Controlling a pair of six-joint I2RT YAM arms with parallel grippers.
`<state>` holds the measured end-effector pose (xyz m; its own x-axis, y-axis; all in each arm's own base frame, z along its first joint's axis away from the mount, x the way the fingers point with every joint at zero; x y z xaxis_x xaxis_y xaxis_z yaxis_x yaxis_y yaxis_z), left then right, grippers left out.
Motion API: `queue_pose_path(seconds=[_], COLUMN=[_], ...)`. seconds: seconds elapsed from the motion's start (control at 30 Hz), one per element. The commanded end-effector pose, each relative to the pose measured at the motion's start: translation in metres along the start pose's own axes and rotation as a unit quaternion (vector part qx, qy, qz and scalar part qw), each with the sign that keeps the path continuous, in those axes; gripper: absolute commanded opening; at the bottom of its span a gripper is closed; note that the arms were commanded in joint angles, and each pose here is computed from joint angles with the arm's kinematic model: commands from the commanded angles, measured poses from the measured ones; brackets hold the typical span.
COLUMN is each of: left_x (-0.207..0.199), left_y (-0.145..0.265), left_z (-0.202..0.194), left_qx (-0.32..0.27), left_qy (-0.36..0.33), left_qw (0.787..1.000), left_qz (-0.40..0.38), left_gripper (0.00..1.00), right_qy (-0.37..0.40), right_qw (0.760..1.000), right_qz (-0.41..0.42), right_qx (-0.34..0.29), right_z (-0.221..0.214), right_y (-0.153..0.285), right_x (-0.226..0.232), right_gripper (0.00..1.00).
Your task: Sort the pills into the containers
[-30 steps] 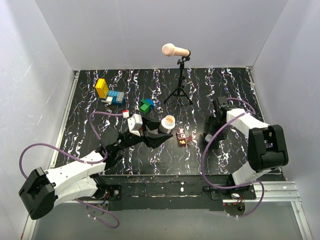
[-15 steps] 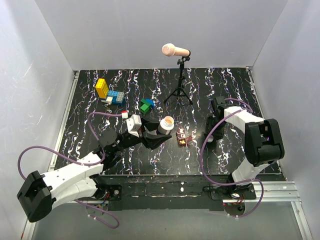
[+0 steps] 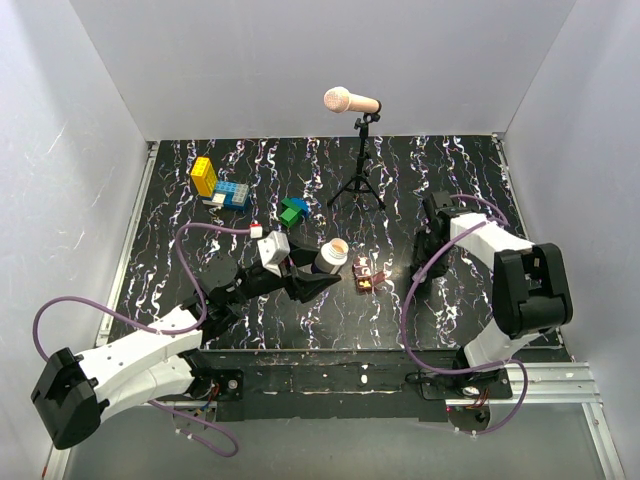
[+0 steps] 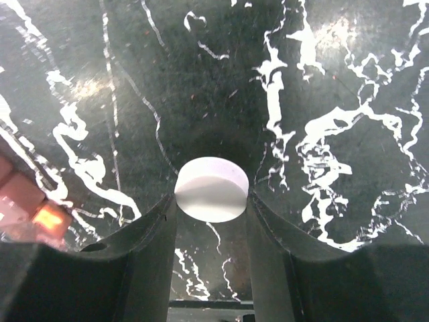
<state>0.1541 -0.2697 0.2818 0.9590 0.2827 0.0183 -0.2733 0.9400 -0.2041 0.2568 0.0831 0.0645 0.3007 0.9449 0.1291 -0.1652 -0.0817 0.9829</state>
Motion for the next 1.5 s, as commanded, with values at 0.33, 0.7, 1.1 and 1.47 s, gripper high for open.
queue_pose_path(seconds=[0.33,0.7,1.1,1.47], left_x=[-0.002,-0.018,-0.025,-0.029], left_y=[0.008,0.022,0.021,0.017], left_z=[0.005,-0.003,-0.012,-0.013], left_qx=[0.06,0.101,0.118,0.125], left_qy=[0.001,0.024,0.038,0.041], left_qw=[0.998,0.994,0.99,0.987], left_qz=[-0.003,-0.04,-0.065,-0.093], left_gripper=[0.0,0.0,0.0,0.0], right_qy=[0.099,0.238,0.335,0.396], right_qw=[0.977,0.901,0.813,0.759], right_qz=[0.166,0.354,0.473,0.516], right_qx=[-0.088,-0.082,-0.044,0.017], right_z=[0.003,-0.043,-0.091,-0.123], right_y=[0.127,0.203,0.258,0.271], right_x=[0.046,0.109,0.131,0.14], right_gripper=[0.27,0.27,0.25,0.25])
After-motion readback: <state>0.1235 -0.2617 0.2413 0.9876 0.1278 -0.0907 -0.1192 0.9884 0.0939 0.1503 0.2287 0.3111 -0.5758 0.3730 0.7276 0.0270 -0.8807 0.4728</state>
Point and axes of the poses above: each gripper's point midway between its finger pads, its own y axis back along the fingers, its own x axis along the line the jaws close on, z = x × y, the point moved 4 cm from there along y, back along the fingers, and after that the axes turned 6 degrees about -y, right-handed, at the moved point
